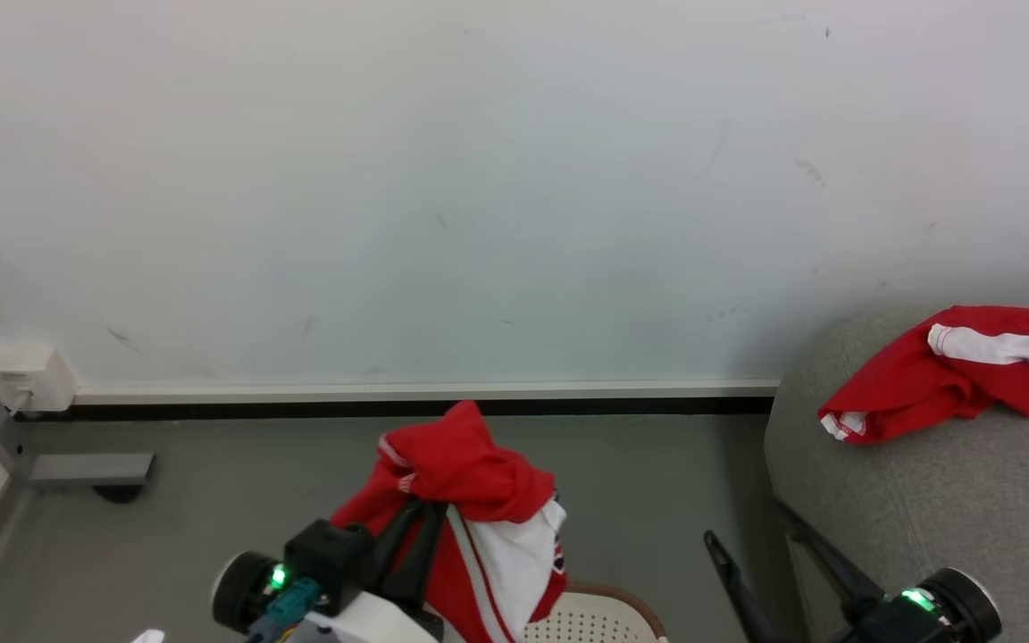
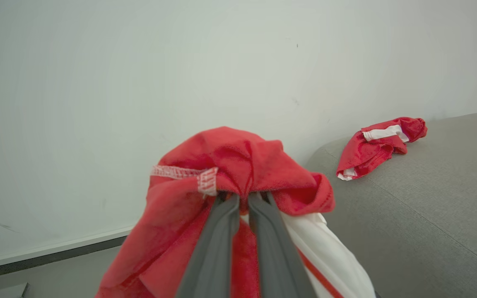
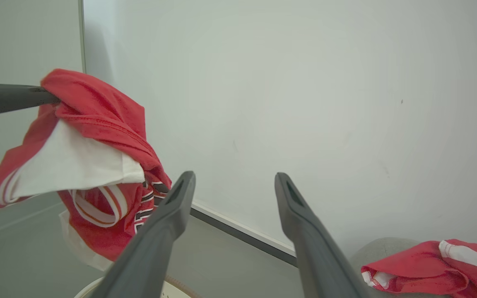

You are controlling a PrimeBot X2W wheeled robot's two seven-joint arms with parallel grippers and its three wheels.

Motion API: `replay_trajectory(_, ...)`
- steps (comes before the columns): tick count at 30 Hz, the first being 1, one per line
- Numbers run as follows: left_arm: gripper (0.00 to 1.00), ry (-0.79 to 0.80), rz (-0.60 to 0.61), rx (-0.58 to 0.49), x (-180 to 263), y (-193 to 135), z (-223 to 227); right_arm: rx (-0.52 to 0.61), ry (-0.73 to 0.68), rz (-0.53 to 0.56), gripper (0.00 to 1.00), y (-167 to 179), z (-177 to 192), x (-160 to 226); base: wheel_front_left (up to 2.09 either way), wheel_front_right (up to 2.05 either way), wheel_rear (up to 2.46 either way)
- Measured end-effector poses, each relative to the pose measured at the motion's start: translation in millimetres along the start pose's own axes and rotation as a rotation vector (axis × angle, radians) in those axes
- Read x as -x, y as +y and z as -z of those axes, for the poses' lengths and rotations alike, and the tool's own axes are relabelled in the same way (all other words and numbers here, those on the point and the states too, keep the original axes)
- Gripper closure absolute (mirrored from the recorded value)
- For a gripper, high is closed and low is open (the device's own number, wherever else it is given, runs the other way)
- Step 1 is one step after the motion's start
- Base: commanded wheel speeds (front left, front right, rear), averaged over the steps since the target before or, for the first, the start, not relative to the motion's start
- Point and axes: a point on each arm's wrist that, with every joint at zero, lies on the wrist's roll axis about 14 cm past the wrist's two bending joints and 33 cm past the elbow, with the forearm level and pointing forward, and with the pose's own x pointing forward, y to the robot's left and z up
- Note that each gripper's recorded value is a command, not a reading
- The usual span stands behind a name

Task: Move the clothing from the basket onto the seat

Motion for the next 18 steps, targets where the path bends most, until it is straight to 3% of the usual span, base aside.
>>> replay_trajectory(9, 1.00, -0.039, 0.204, 0.052, -14, -70, -16, 0.008, -0.006, -0.227, 0.00, 56, -11, -15, 0.00, 0.00, 0.00)
replay_trajectory(18, 1.00, -0.038, 0.428, 0.064, -11, -135, -22, 0.037, 0.023, -0.274, 0.00, 62, -4, -20, 0.00, 0.00, 0.00)
